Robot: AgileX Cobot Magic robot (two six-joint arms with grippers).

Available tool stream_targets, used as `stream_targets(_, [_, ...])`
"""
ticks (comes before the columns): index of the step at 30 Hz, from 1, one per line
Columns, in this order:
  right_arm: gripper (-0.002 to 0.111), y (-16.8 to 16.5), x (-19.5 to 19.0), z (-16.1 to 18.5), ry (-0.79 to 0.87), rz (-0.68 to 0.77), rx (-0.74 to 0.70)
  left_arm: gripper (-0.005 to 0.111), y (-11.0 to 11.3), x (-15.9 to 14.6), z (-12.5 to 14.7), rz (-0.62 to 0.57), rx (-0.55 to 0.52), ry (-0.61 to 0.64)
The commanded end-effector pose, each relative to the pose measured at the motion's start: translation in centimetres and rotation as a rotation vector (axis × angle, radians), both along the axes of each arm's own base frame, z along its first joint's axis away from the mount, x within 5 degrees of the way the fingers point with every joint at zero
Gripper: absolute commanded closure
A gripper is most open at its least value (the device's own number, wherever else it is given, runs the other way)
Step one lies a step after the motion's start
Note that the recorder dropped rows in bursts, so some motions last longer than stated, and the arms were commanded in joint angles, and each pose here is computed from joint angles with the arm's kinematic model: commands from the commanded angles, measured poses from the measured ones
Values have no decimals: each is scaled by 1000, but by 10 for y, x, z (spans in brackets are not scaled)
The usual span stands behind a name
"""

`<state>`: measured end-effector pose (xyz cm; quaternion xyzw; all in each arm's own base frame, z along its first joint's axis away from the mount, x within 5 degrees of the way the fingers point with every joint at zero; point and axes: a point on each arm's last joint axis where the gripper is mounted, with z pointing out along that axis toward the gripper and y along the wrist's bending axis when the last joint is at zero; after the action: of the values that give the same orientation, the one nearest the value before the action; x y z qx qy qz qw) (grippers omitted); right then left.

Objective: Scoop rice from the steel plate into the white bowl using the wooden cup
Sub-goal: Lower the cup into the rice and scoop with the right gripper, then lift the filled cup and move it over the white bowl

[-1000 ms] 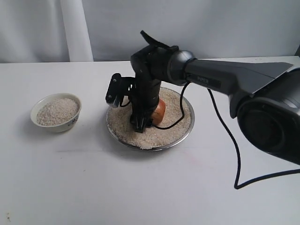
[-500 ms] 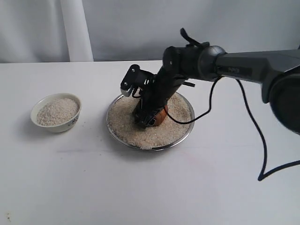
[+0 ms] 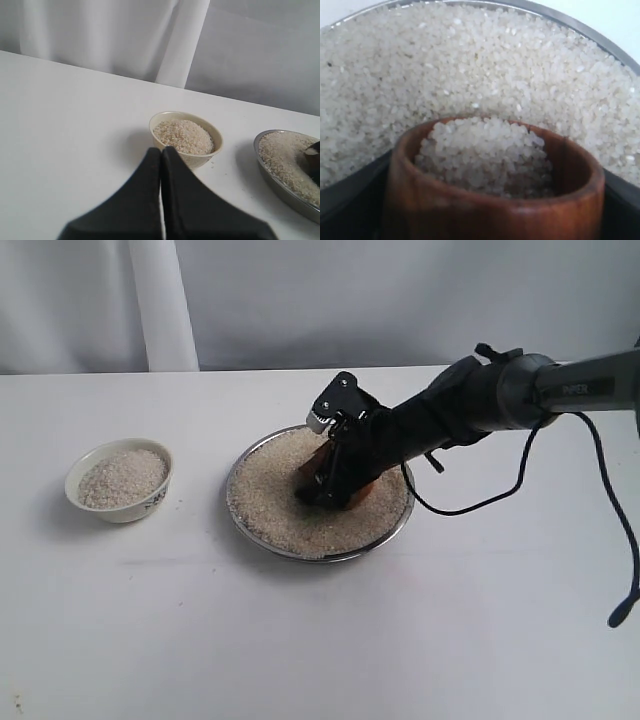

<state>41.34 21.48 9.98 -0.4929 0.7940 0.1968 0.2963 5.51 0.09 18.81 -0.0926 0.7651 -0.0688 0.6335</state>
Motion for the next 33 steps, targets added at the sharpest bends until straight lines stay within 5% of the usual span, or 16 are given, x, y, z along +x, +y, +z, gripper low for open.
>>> stream_targets(1, [108, 1, -5, -10, 17, 26, 32, 107, 0, 0, 1, -6, -7, -10])
stream_targets(21, [108, 21, -15, 101, -209, -6, 175, 107, 0, 0, 1, -6, -7, -10])
stream_targets(28, [108, 91, -28, 142, -430, 24, 174, 107, 0, 0, 1, -6, -7, -10])
stream_targets(33, [108, 138, -28, 142, -504, 104, 89, 107, 0, 0, 1, -6, -7, -10])
